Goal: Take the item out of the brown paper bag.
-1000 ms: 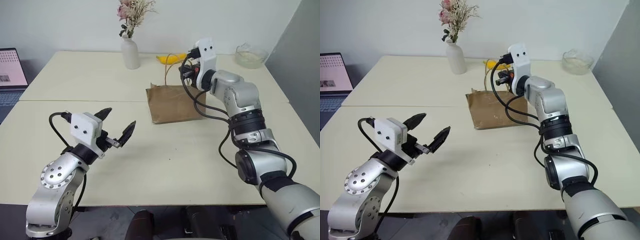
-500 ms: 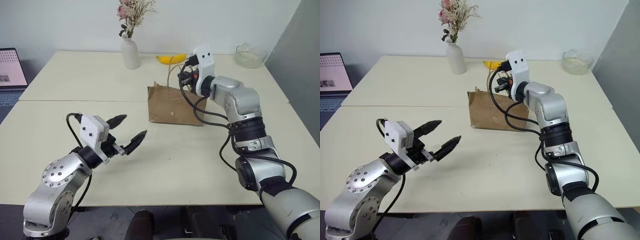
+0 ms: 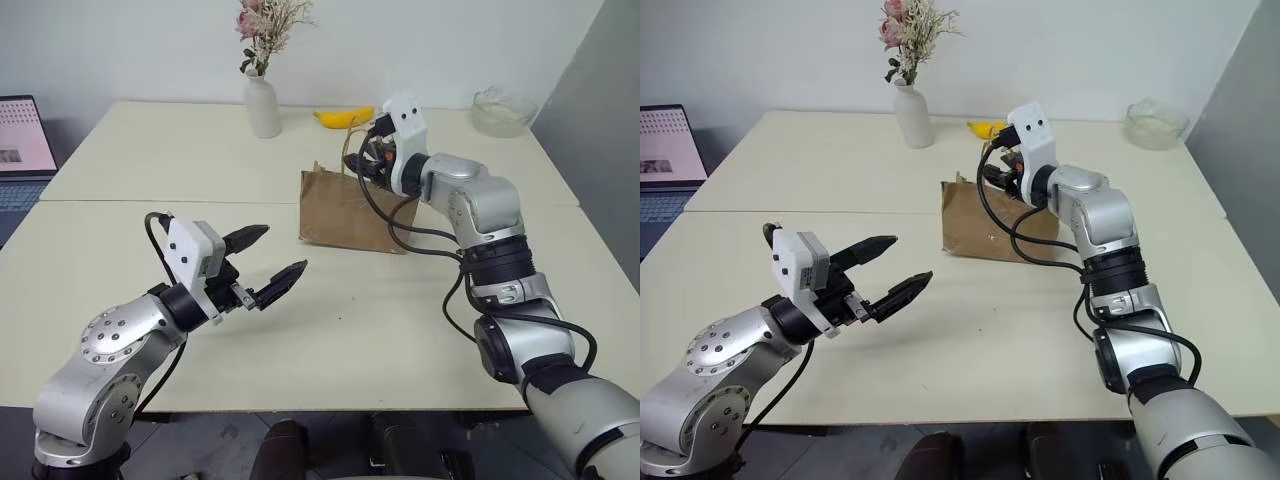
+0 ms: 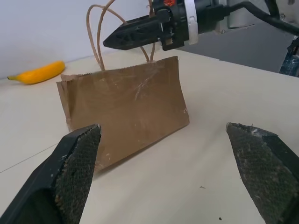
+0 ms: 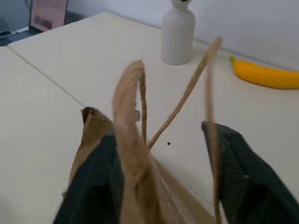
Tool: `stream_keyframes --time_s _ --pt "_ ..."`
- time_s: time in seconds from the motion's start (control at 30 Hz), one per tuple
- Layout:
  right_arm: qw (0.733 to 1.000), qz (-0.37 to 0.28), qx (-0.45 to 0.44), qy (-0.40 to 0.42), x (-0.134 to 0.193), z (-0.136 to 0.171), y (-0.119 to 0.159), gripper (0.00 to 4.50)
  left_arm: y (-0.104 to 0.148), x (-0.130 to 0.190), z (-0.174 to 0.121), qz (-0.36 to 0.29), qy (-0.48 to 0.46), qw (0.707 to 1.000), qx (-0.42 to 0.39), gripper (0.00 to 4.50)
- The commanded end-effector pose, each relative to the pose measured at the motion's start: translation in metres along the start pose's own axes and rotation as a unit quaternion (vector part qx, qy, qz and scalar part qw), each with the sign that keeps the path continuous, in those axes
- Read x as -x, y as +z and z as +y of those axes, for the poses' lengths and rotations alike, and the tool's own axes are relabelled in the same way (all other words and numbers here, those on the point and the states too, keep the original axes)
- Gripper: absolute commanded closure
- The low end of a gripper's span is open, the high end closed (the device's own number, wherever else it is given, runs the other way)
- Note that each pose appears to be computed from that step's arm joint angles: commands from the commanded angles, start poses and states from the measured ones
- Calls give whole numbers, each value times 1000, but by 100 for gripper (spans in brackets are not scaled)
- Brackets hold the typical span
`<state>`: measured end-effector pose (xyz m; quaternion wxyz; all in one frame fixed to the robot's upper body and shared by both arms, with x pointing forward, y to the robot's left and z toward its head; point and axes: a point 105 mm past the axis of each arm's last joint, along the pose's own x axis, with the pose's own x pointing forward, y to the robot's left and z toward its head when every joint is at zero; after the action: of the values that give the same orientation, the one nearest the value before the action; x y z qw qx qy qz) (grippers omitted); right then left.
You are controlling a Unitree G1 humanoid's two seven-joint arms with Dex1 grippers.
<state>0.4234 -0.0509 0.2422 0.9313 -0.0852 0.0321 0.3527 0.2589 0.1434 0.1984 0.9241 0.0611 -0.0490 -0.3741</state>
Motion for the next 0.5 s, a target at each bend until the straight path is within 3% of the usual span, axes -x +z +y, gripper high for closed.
stream_keyframes --time_s 0.03,0.23,0.5 --pt "998 -16 55 25 15 2 8 109 11 -2 -11 -20 -15 1000 -4 0" --pt "993 -3 115 22 54 -10 -7 109 11 -8 -8 -14 -31 999 -9 0" --pt "996 38 78 10 110 -27 -30 109 12 -13 -9 -12 -51 999 -14 0"
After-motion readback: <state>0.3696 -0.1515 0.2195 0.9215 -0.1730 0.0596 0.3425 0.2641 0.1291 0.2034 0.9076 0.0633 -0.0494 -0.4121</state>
